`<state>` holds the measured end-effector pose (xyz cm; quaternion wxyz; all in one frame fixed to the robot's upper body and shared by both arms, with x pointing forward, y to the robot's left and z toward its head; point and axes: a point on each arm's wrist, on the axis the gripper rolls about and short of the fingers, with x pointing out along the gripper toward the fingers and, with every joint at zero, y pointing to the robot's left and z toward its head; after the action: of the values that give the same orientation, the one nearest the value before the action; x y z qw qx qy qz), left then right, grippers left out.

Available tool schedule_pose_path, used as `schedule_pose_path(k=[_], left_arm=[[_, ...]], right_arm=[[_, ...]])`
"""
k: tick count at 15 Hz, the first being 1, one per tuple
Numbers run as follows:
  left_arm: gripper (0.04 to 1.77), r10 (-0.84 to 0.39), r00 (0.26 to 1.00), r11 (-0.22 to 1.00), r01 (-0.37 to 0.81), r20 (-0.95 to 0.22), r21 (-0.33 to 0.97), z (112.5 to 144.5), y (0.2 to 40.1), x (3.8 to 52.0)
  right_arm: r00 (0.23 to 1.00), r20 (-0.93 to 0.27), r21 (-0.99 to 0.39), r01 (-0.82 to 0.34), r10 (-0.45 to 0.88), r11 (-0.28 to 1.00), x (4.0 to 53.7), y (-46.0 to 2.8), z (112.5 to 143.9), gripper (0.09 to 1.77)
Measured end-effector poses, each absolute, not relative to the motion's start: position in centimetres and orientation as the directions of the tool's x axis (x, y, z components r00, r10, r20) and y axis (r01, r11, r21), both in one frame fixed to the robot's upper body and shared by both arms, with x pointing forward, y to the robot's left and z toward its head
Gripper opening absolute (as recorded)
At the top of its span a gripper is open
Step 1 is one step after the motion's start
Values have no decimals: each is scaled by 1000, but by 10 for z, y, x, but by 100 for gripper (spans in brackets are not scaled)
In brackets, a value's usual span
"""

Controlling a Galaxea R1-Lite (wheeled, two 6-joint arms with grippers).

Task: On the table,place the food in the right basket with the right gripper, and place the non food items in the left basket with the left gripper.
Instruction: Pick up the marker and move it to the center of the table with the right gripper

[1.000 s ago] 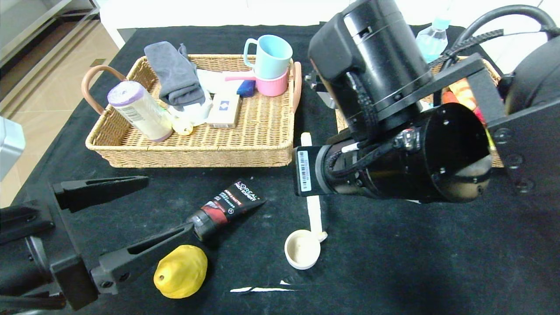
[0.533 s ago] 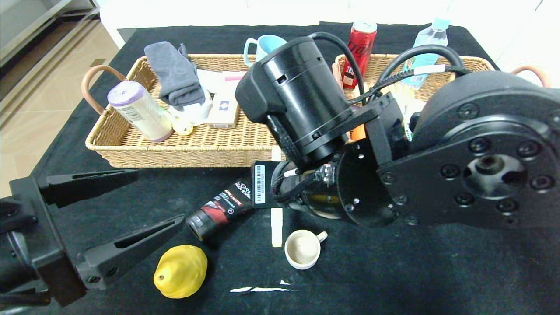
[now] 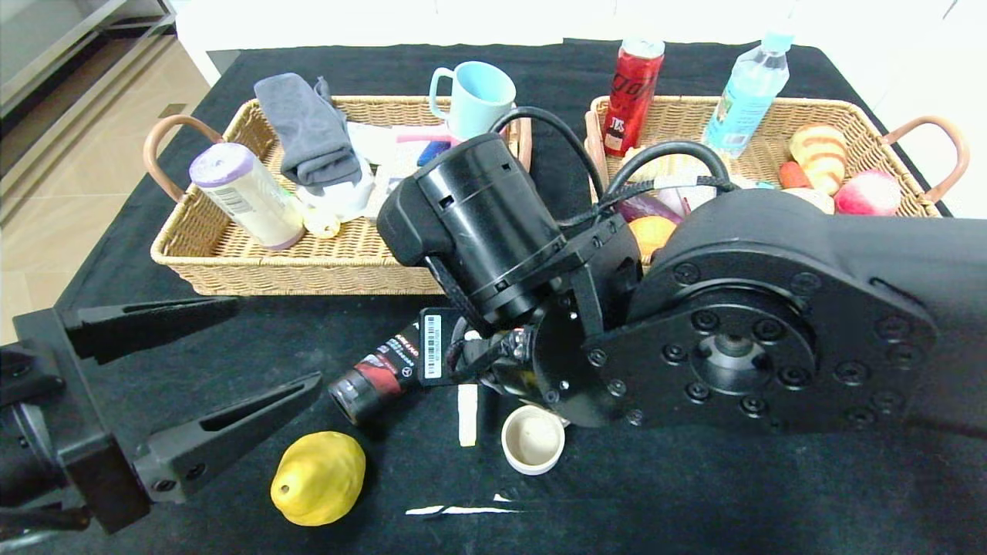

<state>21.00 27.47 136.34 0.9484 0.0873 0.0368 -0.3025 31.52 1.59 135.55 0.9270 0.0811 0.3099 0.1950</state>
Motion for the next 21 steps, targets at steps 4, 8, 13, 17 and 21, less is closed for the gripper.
schedule_pose_path(k=[4, 8, 13, 17, 21], left_arm=[[172, -561, 819, 807, 573, -118, 145, 1365, 276, 210], [172, -561, 819, 806, 573, -120, 145, 1364, 276, 211], [172, -561, 819, 807, 573, -121, 145, 1364, 276, 211], [172, -560, 819, 806, 573, -122, 144, 1364, 275, 211], [172, -560, 819, 807, 573, -125, 142, 1364, 275, 212]], right_arm=[[729, -556, 273, -294, 399, 916, 319, 19, 1348, 25], [726, -564, 267, -290, 393, 919, 320, 21, 1343, 25], [725, -567, 263, -291, 391, 920, 321, 21, 1342, 25], [722, -570, 261, -294, 393, 919, 319, 22, 1341, 84], [718, -571, 266, -297, 399, 917, 315, 23, 1342, 119]])
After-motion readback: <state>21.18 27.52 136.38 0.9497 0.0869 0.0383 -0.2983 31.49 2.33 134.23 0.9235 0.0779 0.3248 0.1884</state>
